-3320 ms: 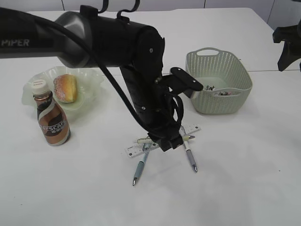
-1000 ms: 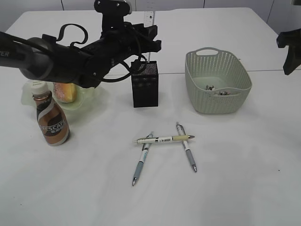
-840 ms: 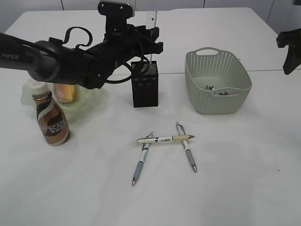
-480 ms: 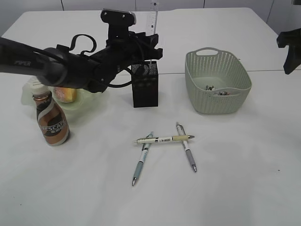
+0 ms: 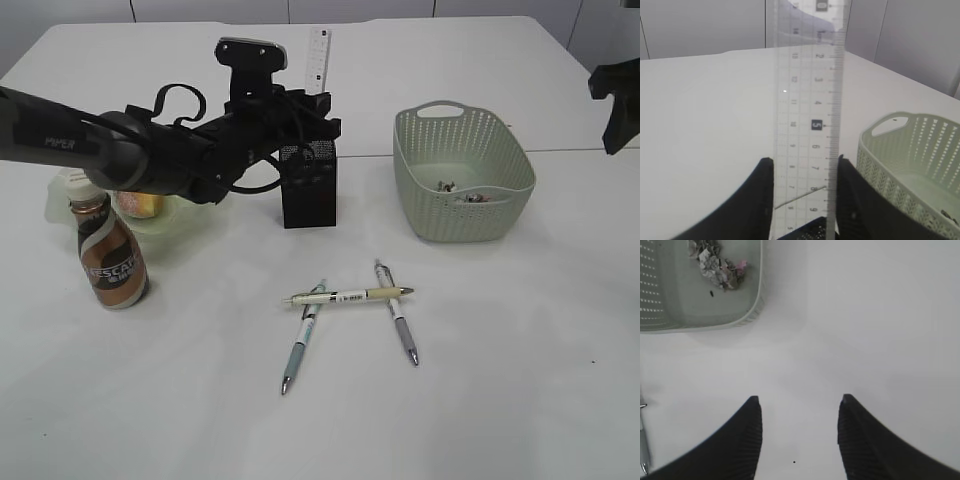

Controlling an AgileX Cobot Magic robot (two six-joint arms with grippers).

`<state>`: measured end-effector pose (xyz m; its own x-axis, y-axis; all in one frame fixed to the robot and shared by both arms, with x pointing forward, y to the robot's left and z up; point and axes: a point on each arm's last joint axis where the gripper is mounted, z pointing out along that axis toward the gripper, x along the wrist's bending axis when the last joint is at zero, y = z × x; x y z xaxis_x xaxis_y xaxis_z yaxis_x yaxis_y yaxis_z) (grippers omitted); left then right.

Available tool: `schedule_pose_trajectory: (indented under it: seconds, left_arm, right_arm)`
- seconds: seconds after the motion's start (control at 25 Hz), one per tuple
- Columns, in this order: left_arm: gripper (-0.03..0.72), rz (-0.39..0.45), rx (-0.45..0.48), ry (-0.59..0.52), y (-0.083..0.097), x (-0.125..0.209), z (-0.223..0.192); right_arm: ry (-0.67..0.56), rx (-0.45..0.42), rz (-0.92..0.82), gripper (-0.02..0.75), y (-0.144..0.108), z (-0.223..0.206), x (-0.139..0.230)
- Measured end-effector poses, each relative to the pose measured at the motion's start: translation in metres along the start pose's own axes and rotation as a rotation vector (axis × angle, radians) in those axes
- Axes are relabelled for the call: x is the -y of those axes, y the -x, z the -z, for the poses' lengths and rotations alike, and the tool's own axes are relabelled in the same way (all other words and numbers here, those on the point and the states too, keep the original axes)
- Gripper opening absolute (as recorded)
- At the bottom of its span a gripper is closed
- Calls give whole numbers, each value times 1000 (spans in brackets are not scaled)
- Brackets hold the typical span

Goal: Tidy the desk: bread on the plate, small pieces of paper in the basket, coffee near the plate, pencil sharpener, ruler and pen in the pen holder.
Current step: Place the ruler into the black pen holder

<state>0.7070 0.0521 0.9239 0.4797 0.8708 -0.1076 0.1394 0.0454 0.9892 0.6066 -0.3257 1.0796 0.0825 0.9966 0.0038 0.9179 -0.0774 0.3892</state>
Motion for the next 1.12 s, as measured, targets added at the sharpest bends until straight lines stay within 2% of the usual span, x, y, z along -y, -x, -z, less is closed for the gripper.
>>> schedule_pose_trajectory:
  seconds: [0.36, 0.84, 1.12]
  left_arm:
    - [306, 8, -7, -26, -1, 2, 0]
    - [419, 9, -11, -46, -1, 1, 1]
    - [419, 7, -29, -121, 5, -53, 17]
  right_arm:
    - [9, 0, 0, 365, 0, 0, -1]
    - [5, 0, 35, 365, 0, 0, 0]
    - [-12, -15, 120, 365, -1, 14, -5]
